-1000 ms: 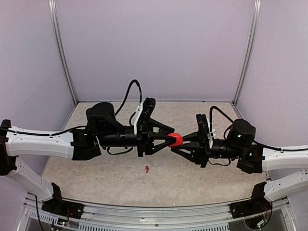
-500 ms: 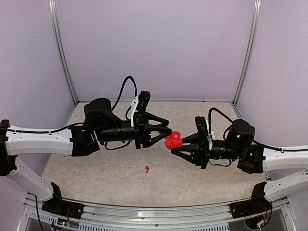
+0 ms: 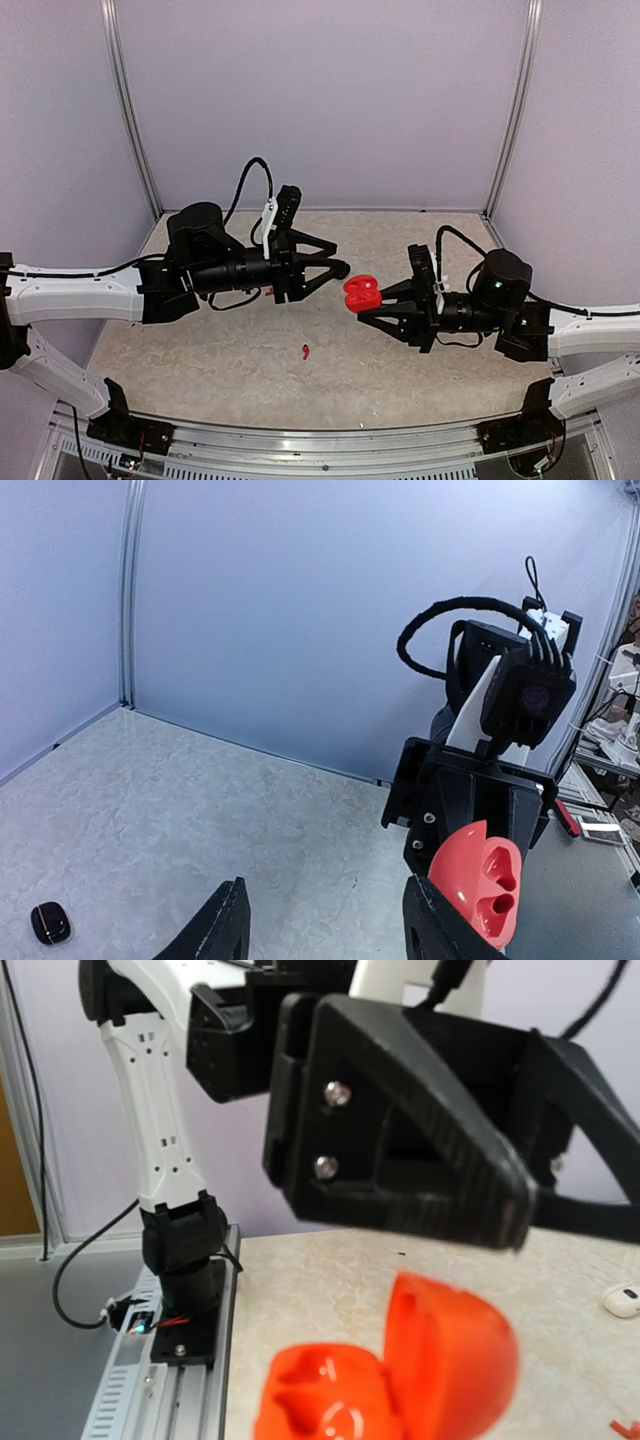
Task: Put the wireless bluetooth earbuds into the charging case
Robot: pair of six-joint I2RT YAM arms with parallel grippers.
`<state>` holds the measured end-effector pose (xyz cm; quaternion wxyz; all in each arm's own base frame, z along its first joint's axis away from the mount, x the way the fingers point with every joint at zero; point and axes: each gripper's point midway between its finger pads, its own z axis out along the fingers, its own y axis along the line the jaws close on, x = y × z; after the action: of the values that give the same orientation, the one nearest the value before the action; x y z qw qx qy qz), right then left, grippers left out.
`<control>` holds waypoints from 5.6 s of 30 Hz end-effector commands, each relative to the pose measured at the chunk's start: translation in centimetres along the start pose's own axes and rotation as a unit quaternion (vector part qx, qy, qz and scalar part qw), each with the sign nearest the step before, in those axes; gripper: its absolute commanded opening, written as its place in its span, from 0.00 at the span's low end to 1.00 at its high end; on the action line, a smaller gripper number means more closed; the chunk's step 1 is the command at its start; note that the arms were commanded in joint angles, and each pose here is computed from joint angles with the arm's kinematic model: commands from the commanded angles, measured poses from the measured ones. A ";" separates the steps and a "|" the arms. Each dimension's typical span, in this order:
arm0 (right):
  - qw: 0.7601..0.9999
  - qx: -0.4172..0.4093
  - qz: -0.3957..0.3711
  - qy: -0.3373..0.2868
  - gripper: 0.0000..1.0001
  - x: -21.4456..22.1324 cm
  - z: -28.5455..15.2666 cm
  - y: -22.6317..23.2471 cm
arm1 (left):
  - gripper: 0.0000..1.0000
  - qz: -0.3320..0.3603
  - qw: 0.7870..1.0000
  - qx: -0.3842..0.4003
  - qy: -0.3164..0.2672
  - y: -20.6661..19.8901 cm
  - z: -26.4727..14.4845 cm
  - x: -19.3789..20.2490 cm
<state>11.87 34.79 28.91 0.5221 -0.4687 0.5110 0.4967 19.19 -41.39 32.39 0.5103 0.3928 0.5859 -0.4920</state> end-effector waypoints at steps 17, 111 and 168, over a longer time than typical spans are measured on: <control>0.998 0.055 0.017 0.020 0.02 1.8 -2.0 -0.9 | 0.49 -0.146 0.926 -0.248 0.243 10.2 -8.1 17.3; 0.976 0.080 -0.147 -0.137 0.02 -3.8 -0.9 -2.3 | 0.19 0.118 0.973 -0.072 -0.183 -5.6 -4.5 -7.8; 0.926 0.373 0.022 -0.054 0.02 0.1 -12.6 -10.9 | 0.43 -0.100 0.828 -0.132 0.536 5.0 4.8 26.2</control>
<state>21.58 22.45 28.20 0.6701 -0.2178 0.6349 0.3169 21.12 -47.38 7.82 0.1622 0.4656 0.8457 -0.2044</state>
